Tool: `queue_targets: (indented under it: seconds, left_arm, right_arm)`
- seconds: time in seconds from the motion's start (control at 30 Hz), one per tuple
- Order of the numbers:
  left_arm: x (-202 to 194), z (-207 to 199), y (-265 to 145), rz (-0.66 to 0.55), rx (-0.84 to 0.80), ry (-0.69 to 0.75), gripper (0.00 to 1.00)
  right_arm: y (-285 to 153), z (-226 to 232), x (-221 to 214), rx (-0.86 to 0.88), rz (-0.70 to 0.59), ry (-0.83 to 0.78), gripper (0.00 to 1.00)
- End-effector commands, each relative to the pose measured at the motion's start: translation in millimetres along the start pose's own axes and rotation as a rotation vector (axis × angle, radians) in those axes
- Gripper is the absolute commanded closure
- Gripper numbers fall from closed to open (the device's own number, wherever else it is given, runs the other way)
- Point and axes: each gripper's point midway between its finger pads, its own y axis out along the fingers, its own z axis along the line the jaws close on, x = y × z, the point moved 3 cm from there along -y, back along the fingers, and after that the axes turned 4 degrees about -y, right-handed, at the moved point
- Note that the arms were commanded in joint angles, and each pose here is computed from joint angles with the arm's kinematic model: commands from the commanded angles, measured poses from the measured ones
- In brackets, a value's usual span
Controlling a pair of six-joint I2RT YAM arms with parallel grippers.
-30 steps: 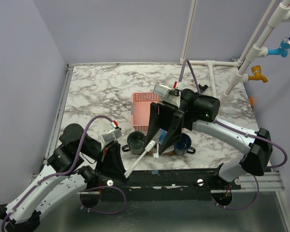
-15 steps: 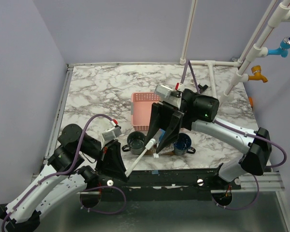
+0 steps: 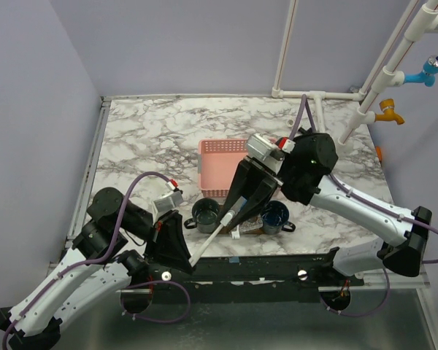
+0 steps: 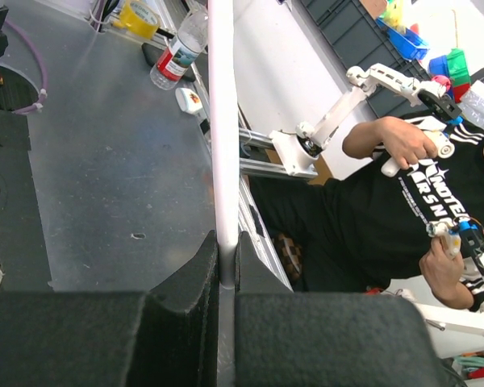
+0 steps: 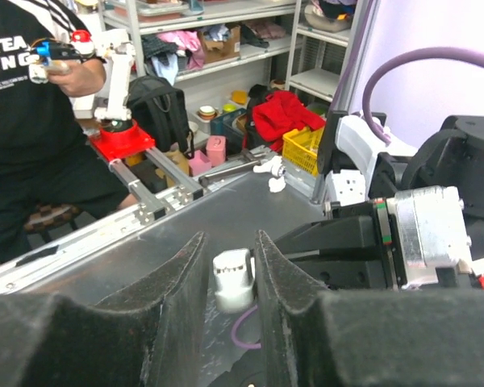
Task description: Prepare toiletry sets of a toothbrush and toothpaste on the tray
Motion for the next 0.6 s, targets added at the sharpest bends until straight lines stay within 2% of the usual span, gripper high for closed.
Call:
queue_targets:
  seconds: [0.0, 0.33, 0.4, 0.53, 0.57]
  left_arm:
    - [3.1, 5.3, 1.0, -0.025, 0.014, 0.005, 1.00]
    - [4.0, 1.9, 0.8, -0.032, 0.007, 0.027, 1.00]
    - [3.6, 2.2, 0.7, -0.032, 0.008, 0.027, 1.00]
    - [3.0, 4.7, 1.0, -0.030, 0.010, 0.018, 1.00]
    - [3.3, 5.9, 1.1, -0.031, 0.013, 0.016, 0.96]
  right_arm:
    - [9.9, -12.0, -9.1, -0.061, 0.041, -0.022, 0.71]
    - [12.5, -12.6, -17.4, -0.064, 0.051, -0.004, 0.77]
    - [12.5, -13.0, -17.5, -0.073, 0.049, -0.008, 0.85]
    - [12.2, -12.0, -18.0, -0.079, 0.047, -0.013, 0.93]
    - [12.1, -11.8, -17.9, -0.082, 0.047, -0.013, 0.96]
